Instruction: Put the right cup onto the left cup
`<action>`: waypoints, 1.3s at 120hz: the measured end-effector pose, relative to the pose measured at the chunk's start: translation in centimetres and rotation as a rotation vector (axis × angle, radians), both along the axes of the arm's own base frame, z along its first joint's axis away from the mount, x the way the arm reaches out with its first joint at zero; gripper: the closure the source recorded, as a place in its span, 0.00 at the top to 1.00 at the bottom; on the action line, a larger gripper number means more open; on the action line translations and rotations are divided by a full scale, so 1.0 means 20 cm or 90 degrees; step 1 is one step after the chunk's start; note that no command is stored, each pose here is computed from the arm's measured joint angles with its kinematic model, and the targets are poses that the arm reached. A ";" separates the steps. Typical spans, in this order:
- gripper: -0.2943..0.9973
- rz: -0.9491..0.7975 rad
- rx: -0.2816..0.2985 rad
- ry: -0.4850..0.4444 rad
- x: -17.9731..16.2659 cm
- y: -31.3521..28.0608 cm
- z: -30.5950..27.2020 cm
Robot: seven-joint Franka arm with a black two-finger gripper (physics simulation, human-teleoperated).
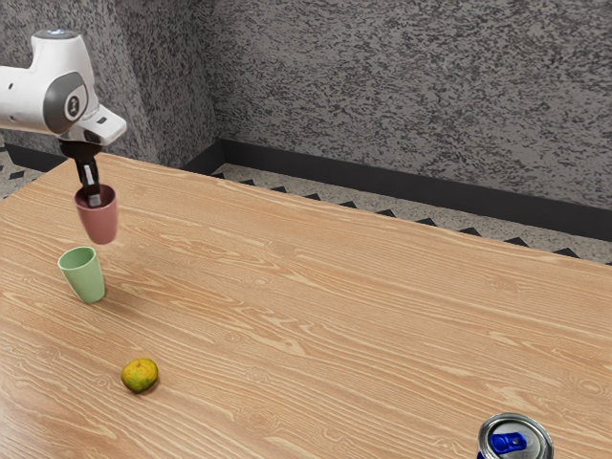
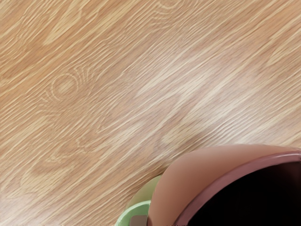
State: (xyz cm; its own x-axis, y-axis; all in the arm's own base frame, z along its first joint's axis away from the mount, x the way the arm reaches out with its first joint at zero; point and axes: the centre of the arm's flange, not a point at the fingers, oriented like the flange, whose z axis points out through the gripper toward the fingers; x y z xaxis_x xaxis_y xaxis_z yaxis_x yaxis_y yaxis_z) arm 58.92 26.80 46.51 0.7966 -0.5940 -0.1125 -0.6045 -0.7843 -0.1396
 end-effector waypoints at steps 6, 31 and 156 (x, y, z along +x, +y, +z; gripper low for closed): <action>0.17 -0.003 -0.001 0.001 -0.02 0.04 0.00; 0.17 -0.023 -0.015 0.018 -0.11 0.08 0.05; 0.17 -0.119 0.015 0.121 0.00 0.21 -0.12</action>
State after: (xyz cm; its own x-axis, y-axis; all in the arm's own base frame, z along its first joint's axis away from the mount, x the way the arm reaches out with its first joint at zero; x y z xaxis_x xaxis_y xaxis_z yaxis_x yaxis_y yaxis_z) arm 59.02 30.91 44.15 0.6363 -0.7245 -0.2652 -0.7560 -0.6540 -0.0270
